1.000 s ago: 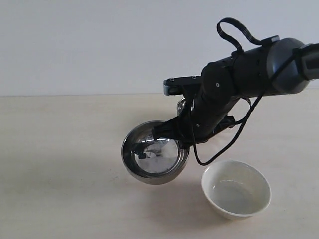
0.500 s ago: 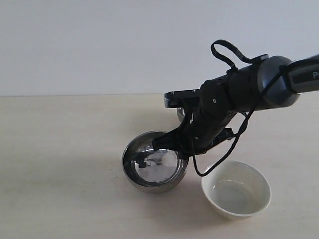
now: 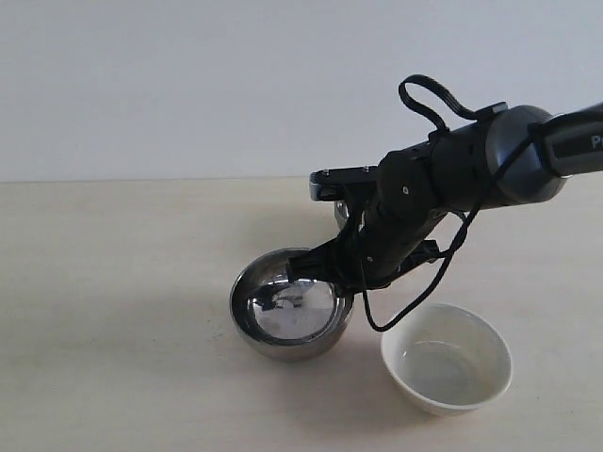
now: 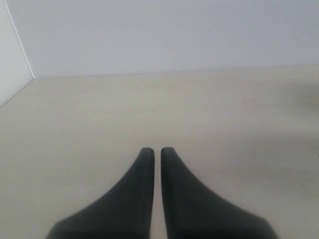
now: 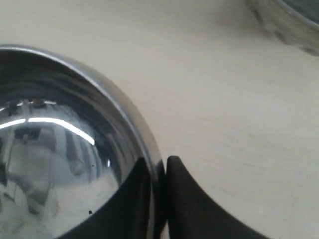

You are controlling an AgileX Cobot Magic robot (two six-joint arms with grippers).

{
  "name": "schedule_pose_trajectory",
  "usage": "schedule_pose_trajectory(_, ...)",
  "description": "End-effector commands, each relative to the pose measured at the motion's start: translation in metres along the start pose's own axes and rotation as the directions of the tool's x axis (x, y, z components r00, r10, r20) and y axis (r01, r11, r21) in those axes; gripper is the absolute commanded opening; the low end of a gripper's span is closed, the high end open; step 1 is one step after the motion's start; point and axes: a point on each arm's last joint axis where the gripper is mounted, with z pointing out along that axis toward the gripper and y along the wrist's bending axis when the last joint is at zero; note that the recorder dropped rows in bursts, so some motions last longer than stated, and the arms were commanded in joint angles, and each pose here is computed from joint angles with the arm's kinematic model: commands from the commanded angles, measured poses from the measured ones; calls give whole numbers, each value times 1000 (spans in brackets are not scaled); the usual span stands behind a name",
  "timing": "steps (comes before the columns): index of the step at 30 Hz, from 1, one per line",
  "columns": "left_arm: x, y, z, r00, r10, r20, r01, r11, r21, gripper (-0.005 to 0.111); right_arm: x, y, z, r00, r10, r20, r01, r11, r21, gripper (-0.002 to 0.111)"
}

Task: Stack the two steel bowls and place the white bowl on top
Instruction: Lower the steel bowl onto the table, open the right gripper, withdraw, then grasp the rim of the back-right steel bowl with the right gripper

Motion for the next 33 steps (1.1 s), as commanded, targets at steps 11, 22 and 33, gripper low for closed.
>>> schedule_pose_trajectory(11, 1, 0, 0, 1000, -14, -1, 14, 1000, 0, 4, -19, 4, -17, 999, -3, 52, 4, 1000, -13, 59)
schedule_pose_trajectory(22, 1, 0, 0, 1000, -14, -1, 14, 1000, 0, 4, -74, -18, -101, 964, 110, 244, -116, 993, 9, 59)
schedule_pose_trajectory(33, 1, 0, 0, 1000, -14, -1, 14, 1000, 0, 4, -75, -104, -68, 945, 273, 179, -297, 946, 129, 59)
